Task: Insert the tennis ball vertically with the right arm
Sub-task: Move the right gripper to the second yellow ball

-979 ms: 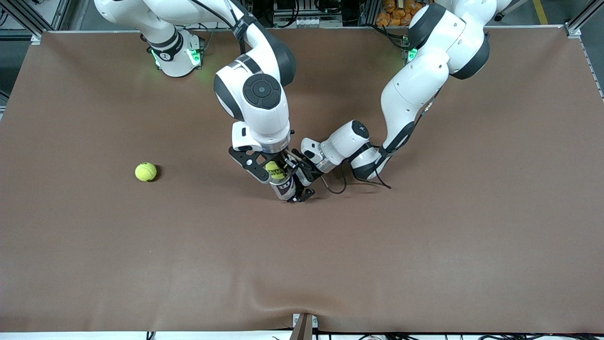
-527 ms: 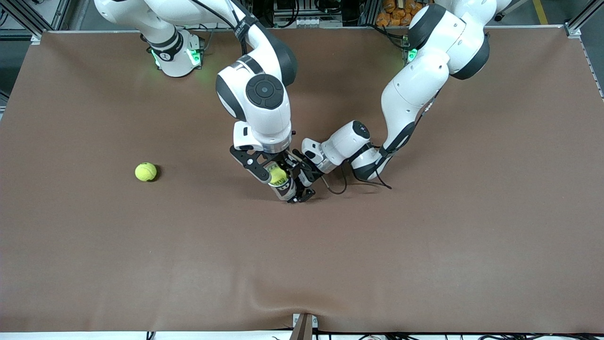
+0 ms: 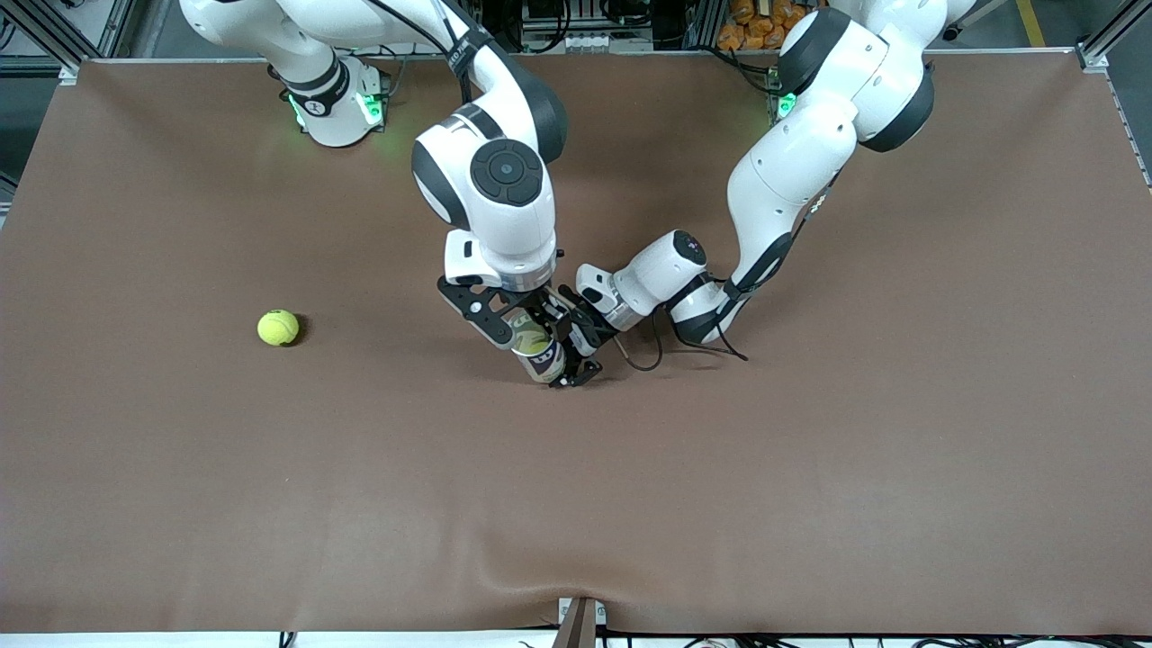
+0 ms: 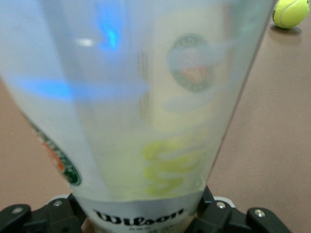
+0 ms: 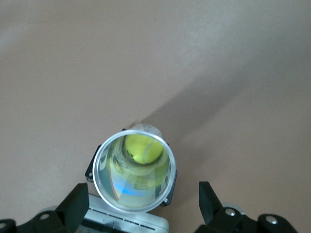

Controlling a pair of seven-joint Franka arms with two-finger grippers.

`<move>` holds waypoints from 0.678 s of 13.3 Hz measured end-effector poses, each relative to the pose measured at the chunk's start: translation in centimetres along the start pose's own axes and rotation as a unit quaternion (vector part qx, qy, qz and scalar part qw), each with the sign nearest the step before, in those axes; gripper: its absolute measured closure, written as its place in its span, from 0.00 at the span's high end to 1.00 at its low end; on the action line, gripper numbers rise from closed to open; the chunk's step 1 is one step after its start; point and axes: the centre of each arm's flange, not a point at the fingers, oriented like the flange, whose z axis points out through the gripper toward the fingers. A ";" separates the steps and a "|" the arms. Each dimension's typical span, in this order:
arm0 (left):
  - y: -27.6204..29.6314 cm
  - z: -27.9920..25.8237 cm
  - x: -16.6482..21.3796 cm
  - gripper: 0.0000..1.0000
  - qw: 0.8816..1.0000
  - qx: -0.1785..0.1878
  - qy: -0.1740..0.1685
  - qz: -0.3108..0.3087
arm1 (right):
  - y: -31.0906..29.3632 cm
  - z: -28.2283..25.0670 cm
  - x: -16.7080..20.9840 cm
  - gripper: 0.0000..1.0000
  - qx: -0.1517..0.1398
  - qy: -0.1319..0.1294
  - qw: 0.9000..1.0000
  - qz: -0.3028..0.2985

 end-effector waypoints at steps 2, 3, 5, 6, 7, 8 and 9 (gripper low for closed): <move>0.0 0.0 0.0 0.87 1.000 0.000 0.000 0.000 | 0.8 -1.2 2.3 1.00 -0.006 0.002 1.000 -0.011; -0.1 0.0 0.0 0.89 1.000 0.000 0.000 0.000 | 1.6 -1.8 4.2 1.00 -0.019 -0.001 1.000 -0.022; -0.1 0.0 0.0 0.92 1.000 0.001 0.001 0.000 | 3.8 -2.6 9.1 1.00 -0.040 -0.009 0.998 -0.043; -0.1 0.0 0.0 0.92 1.000 0.001 0.001 0.000 | 5.0 -2.7 11.8 1.00 -0.051 -0.015 0.997 -0.051; -0.1 0.0 0.0 0.92 1.000 0.001 0.001 0.000 | 6.2 -2.6 14.4 1.00 -0.061 -0.021 0.996 -0.063; -0.1 0.0 0.0 0.92 1.000 0.001 0.002 0.000 | 7.6 -2.2 17.0 1.00 -0.072 -0.030 0.994 -0.079; -0.1 0.0 0.0 0.92 1.000 0.001 0.002 0.000 | 9.0 -1.7 19.3 1.00 -0.084 -0.041 0.991 -0.097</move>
